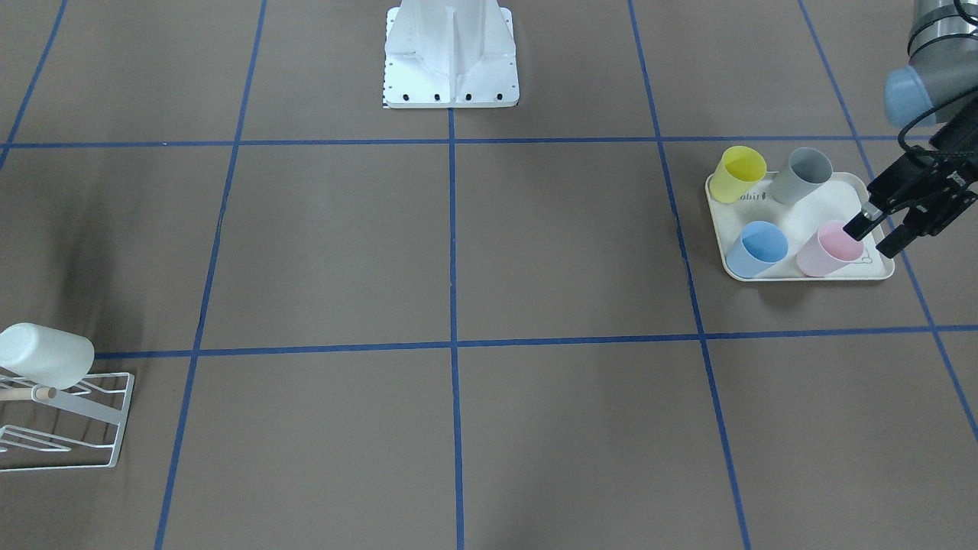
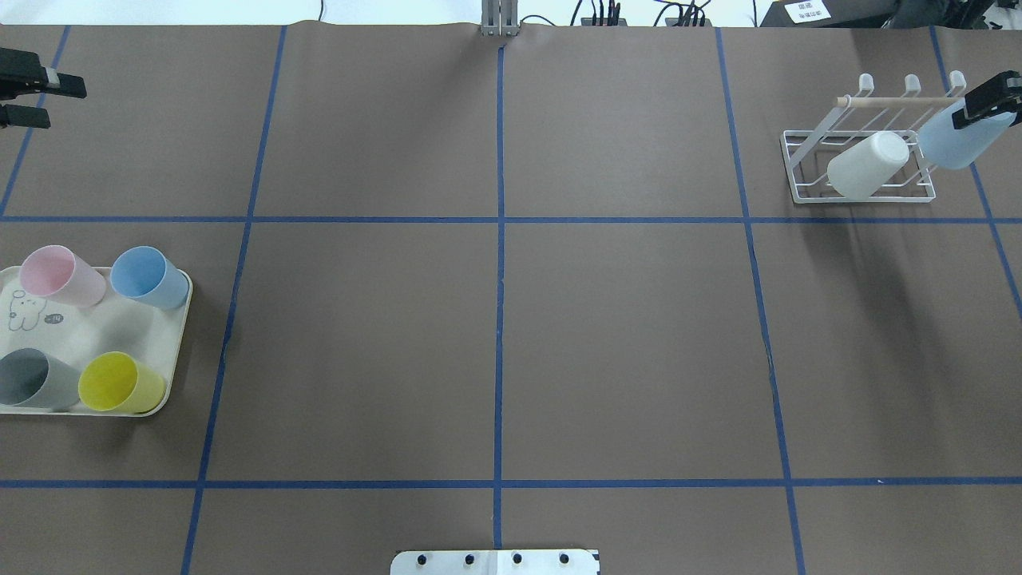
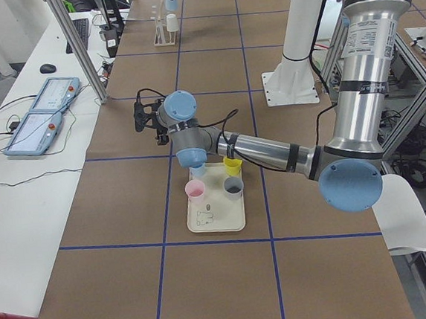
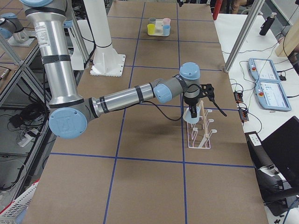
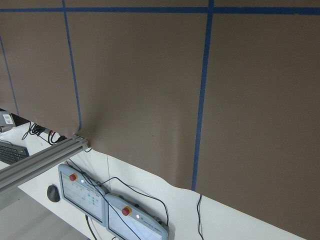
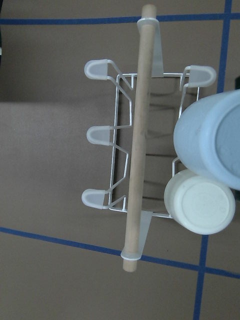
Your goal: Transfer IKEA cup to right arm and place on rack
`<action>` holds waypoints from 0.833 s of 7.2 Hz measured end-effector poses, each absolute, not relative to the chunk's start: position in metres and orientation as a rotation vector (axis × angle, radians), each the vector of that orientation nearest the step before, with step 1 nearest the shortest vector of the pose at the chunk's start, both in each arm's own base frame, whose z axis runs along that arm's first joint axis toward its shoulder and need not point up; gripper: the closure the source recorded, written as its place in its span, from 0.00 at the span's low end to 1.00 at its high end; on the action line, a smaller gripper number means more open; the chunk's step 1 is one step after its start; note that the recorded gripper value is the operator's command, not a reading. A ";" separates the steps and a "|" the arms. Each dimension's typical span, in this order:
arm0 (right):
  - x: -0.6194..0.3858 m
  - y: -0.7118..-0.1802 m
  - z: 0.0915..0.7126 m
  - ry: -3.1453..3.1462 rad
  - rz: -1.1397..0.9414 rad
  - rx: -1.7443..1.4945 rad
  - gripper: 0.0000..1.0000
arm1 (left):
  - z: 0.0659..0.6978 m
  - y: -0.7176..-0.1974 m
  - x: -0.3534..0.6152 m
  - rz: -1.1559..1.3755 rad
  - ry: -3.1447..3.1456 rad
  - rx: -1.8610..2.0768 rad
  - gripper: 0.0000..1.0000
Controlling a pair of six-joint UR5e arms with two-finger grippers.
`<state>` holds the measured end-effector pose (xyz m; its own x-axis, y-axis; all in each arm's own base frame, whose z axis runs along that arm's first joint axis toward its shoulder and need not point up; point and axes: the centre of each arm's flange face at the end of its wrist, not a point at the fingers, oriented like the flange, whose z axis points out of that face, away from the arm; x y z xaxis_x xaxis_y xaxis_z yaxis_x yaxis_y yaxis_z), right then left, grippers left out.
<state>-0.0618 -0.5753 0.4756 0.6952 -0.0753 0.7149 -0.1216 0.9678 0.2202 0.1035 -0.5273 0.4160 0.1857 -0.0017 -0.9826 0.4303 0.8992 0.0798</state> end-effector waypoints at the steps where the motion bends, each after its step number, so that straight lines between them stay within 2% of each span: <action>1: -0.066 -0.577 0.478 -0.803 0.024 0.252 0.82 | 0.416 -0.527 0.104 -0.314 1.358 0.377 0.00; 6: -0.077 -0.590 0.491 -0.797 0.020 0.220 0.82 | 0.419 -0.525 0.104 -0.318 1.356 0.370 0.00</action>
